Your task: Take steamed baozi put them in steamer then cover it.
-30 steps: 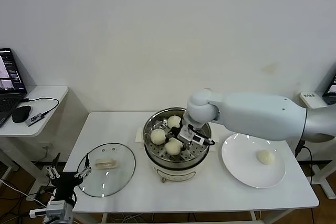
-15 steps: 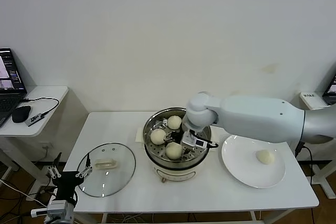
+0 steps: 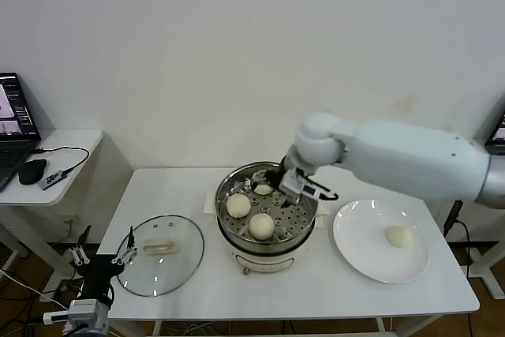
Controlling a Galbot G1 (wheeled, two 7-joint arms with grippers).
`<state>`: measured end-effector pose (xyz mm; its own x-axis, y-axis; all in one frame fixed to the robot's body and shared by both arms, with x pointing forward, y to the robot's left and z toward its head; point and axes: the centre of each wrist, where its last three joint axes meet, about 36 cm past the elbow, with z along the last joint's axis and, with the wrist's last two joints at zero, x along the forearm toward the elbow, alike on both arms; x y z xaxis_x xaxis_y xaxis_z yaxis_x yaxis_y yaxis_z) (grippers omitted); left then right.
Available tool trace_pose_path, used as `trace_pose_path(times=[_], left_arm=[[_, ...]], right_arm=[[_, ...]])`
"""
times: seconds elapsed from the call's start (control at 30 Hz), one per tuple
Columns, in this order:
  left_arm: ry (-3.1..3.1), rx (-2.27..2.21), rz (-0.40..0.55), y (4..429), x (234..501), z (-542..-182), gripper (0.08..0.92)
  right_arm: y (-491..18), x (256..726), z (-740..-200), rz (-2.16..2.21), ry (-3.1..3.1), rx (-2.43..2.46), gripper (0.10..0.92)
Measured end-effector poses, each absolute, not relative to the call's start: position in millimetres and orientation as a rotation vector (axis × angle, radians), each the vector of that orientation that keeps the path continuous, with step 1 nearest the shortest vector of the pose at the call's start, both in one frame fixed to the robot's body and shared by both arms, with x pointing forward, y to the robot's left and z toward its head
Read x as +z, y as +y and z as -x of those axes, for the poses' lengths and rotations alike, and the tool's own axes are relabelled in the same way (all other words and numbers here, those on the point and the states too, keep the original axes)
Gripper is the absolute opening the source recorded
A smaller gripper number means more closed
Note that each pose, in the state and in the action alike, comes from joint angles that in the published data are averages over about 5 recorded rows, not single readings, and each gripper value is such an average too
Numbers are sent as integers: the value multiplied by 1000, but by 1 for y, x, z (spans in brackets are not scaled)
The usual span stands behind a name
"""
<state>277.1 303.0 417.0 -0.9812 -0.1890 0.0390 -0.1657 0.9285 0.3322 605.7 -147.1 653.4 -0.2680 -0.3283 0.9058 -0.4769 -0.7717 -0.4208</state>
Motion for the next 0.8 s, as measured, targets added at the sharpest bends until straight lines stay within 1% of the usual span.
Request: trace_pose_path(times=[0.2,0.4,0.63,0.8], left_arm=[[-3022,-522,-251,303,419,-278,823],[-3027,-530,-223,301,420,-282,823],[-3028,-542,-189,297,420,-283,823],[-3019,-552,-179,297,418,-282,823]], right_arm=[[-198,665,-610,-1638,-1241,2006,823],[-261,663,-604,-1464,-1384,1822,823],[-338,638,-592,-1302,-1468,1646,823],[-380,611,-584,-1225,-1484,1552,823]])
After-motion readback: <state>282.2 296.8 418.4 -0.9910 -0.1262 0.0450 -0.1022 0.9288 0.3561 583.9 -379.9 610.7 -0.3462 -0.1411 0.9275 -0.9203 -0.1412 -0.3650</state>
